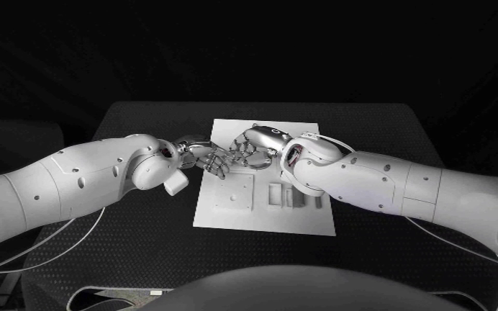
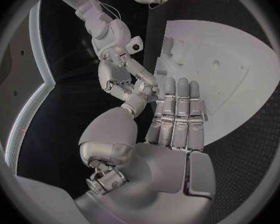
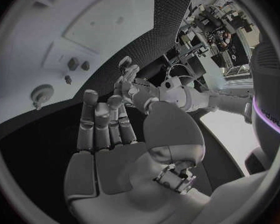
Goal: Assemble the parts on the task board
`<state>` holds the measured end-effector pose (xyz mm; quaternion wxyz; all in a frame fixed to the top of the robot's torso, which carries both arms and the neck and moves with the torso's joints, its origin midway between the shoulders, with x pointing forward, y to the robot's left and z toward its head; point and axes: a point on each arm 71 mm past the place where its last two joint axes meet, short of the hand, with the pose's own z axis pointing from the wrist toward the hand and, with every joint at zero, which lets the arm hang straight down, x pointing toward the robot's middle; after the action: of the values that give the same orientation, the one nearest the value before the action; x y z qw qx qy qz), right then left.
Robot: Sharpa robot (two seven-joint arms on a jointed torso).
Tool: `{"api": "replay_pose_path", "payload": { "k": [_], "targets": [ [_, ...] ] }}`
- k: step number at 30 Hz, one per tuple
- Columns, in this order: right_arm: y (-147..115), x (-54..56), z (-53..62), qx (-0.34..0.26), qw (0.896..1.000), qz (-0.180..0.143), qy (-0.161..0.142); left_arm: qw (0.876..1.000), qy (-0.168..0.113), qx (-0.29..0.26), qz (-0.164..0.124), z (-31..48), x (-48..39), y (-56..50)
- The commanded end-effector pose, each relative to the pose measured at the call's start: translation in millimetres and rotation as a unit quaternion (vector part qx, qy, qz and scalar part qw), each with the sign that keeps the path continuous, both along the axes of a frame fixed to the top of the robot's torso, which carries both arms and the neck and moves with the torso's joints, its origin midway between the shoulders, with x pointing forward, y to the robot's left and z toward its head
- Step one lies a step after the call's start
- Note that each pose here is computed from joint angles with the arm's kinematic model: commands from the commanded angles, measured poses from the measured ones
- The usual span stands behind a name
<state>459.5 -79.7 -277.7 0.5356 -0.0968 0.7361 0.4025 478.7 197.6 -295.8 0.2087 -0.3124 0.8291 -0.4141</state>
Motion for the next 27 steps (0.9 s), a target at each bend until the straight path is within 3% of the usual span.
{"api": "replay_pose_path", "payload": {
  "k": [1,16,22,27],
  "targets": [
    [0,-0.2,-0.7,0.002,1.000,0.000,0.003,1.000,-0.012,0.002,0.012,1.5,2.6,1.9],
    [-6,2.8,0.9,0.016,1.000,-0.015,-0.006,0.999,-0.024,0.020,0.006,1.3,3.1,3.5],
    [-13,7.0,0.4,0.022,0.999,-0.029,-0.010,0.997,-0.058,0.054,-0.002,1.9,5.1,5.6],
    [-28,20.1,1.0,0.034,0.998,-0.061,-0.004,0.990,-0.098,0.099,-0.008,2.9,8.0,7.5]
  ]
}}
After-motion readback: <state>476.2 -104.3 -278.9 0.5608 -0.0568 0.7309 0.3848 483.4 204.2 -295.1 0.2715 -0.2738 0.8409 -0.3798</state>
